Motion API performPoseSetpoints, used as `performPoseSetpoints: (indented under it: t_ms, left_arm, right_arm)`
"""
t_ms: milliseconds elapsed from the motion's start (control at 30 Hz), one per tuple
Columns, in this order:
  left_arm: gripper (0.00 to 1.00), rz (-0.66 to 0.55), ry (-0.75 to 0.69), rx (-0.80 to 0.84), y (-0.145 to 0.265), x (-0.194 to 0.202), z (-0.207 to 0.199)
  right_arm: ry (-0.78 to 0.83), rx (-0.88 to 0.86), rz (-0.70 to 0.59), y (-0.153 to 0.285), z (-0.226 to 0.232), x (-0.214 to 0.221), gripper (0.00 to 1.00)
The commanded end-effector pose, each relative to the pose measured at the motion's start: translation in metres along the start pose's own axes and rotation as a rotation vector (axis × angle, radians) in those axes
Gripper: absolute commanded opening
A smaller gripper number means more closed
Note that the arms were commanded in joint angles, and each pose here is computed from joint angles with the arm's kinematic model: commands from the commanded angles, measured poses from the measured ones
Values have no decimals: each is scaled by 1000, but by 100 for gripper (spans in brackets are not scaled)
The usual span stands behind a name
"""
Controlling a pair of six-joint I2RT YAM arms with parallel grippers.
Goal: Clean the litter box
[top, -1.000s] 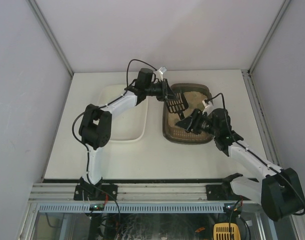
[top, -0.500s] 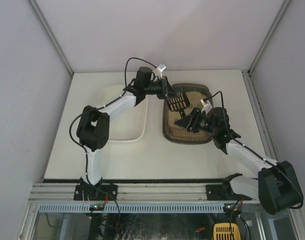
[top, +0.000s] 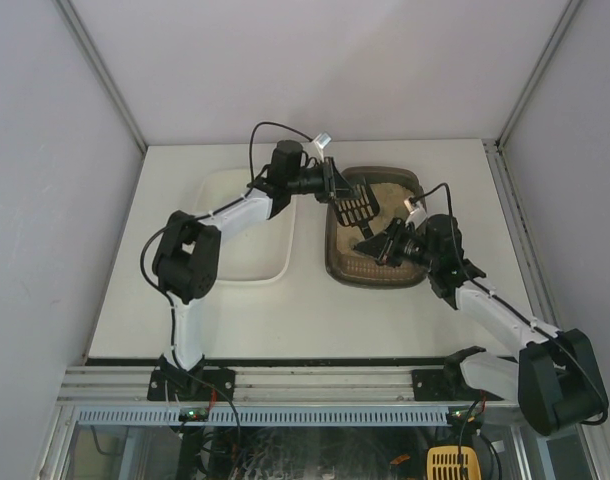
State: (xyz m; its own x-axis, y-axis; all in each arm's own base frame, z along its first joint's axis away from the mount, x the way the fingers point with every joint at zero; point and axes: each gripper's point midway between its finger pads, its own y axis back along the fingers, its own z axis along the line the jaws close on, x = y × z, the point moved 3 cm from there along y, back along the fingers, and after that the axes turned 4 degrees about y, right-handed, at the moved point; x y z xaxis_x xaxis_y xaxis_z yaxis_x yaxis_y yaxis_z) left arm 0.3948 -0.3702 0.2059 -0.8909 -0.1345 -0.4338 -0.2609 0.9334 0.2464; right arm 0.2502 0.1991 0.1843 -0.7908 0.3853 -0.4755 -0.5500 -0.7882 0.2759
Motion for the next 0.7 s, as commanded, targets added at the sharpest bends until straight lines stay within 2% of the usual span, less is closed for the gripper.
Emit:
performPoseSetpoints:
  t_ms: [0, 33, 67, 100, 333, 500, 667]
  left_arm:
    - [38, -39, -29, 31, 11, -4, -30]
    - [66, -45, -24, 13, 13, -4, -29]
    - [89, -50, -22, -14, 14, -5, -26]
    - [99, -64, -25, -43, 16, -7, -26]
    - [100, -316, 57, -447, 46, -47, 1]
    - [100, -366, 186, -519, 45, -49, 25]
    - [100, -378, 339, -511, 39, -29, 41]
  right_arm:
    - [72, -37, -73, 8, 23, -21, 0]
    - [60, -15, -73, 11, 21, -20, 0]
    - [54, 19, -79, 13, 18, -20, 0]
    - [44, 66, -75, 17, 14, -18, 0]
    - [40, 462, 17, 52, -21, -8, 0]
    - [57, 628, 74, 60, -30, -19, 0]
    - [82, 705, 148, 42, -40, -40, 0]
